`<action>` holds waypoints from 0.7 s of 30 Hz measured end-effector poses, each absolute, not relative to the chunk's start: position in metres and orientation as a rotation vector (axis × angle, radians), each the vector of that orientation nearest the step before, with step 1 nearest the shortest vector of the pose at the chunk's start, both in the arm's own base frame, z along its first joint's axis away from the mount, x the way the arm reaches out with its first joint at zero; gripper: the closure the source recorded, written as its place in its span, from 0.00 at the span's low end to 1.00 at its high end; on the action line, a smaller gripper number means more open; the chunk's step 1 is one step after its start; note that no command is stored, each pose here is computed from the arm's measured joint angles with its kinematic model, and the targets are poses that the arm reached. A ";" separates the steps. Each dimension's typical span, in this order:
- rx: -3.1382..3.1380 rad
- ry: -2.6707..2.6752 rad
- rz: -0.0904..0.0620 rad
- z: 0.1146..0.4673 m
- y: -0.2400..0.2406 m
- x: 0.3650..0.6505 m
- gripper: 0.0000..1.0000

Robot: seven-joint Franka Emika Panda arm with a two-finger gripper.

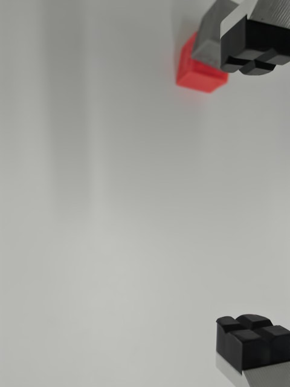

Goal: Destack cube

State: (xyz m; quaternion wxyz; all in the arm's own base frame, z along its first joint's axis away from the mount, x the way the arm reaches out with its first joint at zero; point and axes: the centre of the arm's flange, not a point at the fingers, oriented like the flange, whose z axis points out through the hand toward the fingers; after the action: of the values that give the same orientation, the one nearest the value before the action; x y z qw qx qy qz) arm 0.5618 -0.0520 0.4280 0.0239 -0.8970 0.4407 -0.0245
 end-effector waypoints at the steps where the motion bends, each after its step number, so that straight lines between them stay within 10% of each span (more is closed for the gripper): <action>1: -2.775 1.367 -0.075 0.426 -0.054 0.560 0.00; 21: -2.754 1.434 -0.050 0.394 -0.095 0.527 0.00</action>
State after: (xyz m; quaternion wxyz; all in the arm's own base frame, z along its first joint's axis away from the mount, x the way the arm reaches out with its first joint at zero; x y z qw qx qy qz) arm 0.5270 -0.0952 0.3945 0.0179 -0.8867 0.4618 -0.0163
